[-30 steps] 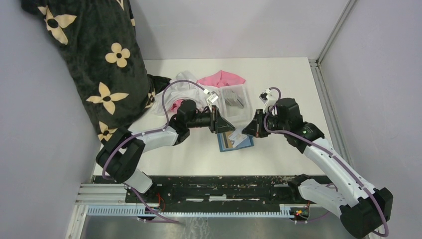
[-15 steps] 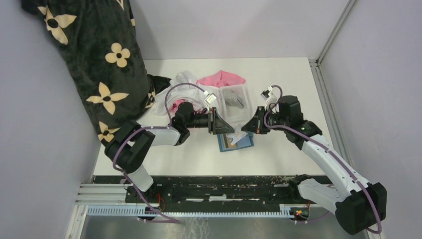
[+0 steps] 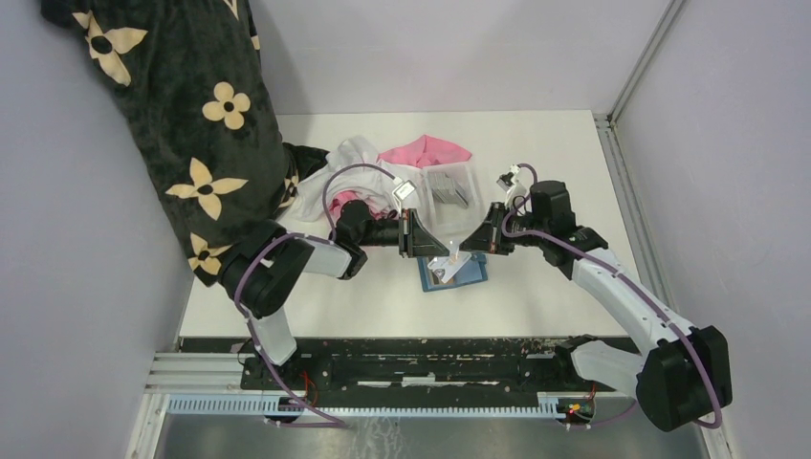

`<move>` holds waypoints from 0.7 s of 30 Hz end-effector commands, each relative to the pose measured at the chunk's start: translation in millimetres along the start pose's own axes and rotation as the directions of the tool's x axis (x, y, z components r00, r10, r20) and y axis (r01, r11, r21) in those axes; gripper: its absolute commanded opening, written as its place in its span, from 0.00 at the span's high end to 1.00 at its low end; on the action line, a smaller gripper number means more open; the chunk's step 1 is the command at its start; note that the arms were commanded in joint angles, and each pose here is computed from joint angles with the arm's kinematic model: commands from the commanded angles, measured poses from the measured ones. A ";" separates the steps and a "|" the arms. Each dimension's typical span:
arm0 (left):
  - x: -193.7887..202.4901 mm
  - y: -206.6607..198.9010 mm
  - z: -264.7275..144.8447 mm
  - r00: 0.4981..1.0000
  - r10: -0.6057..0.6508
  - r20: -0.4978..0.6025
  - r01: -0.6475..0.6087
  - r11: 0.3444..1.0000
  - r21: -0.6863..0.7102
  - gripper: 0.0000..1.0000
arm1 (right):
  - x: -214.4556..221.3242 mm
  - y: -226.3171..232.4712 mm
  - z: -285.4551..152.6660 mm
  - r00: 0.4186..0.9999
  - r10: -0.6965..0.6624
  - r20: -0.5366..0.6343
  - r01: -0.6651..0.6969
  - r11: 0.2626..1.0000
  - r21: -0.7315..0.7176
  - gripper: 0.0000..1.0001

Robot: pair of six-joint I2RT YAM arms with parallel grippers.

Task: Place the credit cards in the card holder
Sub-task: Pick up the credit card from the storage box.

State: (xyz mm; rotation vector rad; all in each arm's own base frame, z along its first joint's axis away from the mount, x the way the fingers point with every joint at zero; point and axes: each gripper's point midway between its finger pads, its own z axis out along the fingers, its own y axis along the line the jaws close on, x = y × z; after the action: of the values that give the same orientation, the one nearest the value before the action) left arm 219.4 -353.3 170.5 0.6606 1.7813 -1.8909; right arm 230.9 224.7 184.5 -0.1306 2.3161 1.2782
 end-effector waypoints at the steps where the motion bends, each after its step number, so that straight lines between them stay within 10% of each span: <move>1: 4.2 -18.2 -0.5 1.000 0.008 0.000 -0.008 0.996 0.087 0.97 | -20.0 15.6 2.1 0.997 -0.033 0.063 0.037 0.997 -0.073 0.99; 4: 5.7 -8.3 -2.3 0.999 -0.024 0.049 0.022 0.999 0.043 0.97 | -21.1 14.5 2.7 0.998 -0.028 0.064 0.032 0.997 -0.071 0.98; 11: 8.4 44.4 -16.3 0.950 -0.061 0.305 0.151 0.948 -0.279 0.97 | -27.3 -10.2 -1.0 0.992 -0.061 0.115 0.053 0.996 0.070 0.52; 21: 20.4 79.1 -8.4 0.805 -0.084 0.587 0.404 0.803 -0.439 0.97 | -35.0 -67.6 -8.3 0.979 -0.138 0.153 0.076 0.932 0.354 0.47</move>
State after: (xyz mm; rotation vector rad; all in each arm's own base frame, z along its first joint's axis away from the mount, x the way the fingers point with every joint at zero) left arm 222.4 -354.7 92.5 -0.0456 2.0162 -1.5038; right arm 263.5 197.0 165.4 -0.0388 2.2998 0.9810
